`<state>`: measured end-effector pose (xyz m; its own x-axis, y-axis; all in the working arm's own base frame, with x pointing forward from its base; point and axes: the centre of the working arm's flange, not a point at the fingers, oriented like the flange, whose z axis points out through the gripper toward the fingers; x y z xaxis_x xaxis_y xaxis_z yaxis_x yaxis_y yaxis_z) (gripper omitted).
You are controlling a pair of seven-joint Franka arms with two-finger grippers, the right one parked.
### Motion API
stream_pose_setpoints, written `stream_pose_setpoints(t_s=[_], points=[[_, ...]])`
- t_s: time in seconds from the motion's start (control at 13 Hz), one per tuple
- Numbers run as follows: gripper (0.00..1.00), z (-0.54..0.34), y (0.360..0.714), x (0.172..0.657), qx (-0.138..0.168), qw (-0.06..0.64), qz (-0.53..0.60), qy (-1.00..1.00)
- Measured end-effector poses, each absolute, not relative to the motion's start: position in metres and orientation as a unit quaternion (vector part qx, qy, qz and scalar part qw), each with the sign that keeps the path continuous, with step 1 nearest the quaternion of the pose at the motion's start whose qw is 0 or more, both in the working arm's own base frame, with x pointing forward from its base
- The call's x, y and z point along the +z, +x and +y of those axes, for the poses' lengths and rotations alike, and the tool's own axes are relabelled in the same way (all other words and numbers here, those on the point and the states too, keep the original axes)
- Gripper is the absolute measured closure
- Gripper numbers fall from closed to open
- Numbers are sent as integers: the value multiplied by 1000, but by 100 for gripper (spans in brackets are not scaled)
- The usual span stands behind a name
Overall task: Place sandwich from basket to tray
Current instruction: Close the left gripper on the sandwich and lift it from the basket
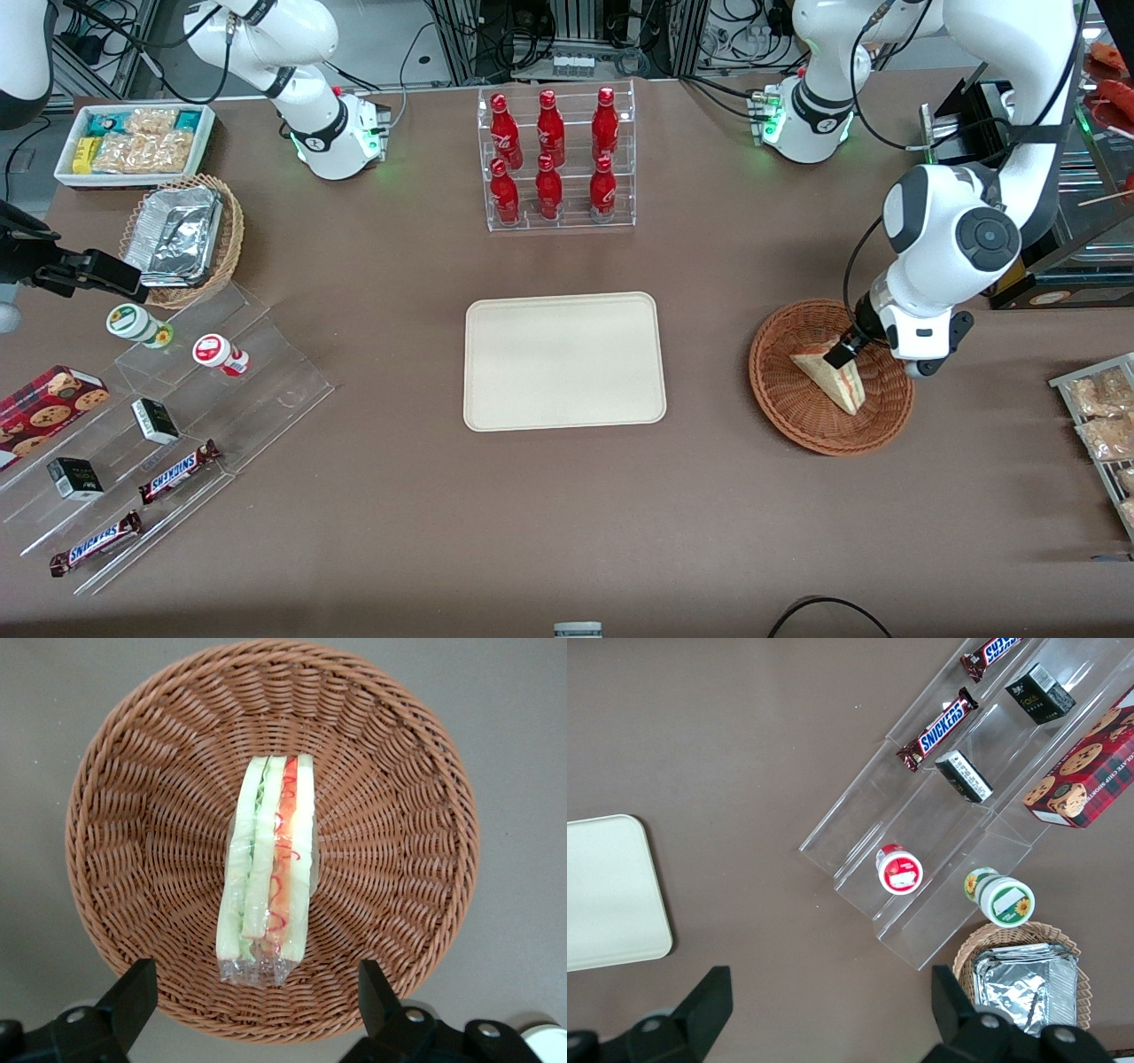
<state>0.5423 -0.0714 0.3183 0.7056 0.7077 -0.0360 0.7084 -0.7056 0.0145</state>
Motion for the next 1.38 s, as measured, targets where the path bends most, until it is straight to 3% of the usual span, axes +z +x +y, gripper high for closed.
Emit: stream_pose_setpoints(t_s=[1.15, 1.31, 1.38], points=[[0, -80, 558, 260, -23, -19, 351, 936], [6, -79, 558, 254, -28, -20, 354, 935], [14, -79, 558, 252, -29, -21, 355, 934]])
